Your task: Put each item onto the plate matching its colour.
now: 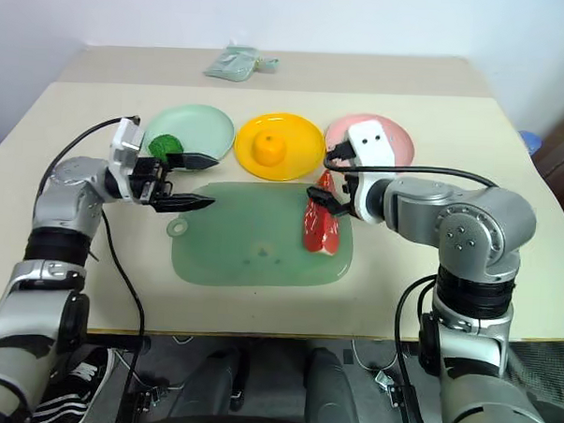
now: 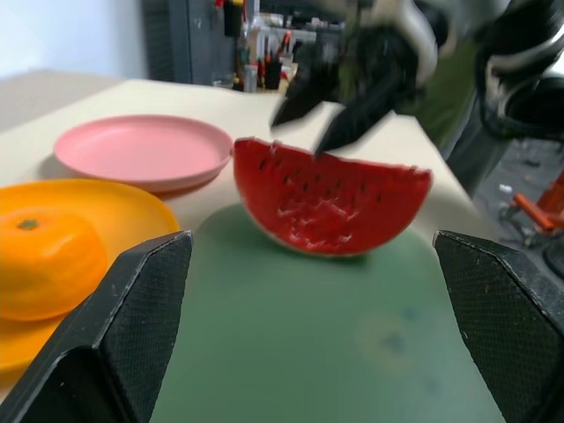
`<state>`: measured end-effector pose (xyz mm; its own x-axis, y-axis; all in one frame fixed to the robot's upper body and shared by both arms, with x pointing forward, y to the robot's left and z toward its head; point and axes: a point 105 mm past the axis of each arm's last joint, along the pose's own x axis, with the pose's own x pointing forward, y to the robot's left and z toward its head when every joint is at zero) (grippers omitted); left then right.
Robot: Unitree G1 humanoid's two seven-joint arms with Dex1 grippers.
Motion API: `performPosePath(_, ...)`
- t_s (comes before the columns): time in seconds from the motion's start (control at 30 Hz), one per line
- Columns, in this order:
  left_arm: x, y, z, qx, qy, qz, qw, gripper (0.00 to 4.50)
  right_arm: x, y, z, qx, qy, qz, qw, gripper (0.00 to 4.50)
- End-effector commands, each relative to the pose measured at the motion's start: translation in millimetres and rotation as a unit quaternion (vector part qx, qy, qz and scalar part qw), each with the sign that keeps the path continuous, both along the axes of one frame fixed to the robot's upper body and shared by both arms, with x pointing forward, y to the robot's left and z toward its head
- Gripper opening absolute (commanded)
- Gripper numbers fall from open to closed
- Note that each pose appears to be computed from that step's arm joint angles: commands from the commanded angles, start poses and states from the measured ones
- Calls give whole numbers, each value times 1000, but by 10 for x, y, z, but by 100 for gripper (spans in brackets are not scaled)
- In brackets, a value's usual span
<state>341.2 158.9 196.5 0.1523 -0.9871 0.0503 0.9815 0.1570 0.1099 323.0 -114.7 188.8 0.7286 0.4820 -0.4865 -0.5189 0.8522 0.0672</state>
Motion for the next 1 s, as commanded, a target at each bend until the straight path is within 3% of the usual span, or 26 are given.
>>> performPosePath(0.03,-16,37,220,-35,-11,11,999,448,-4,9,47,14,3,-13,1000,450)
performPosePath(0.7,-375,6,45,44,10,-63,997,448,-133,128,-144,-49,43,10,998,450)
performPosePath(0.8,-366,1,43,48,0,-60,997,450,-106,90,-171,-54,46,-4,997,371)
performPosePath(1.0,-337,-12,45,42,-6,-50,998,450,-43,32,-123,-63,37,-22,997,68)
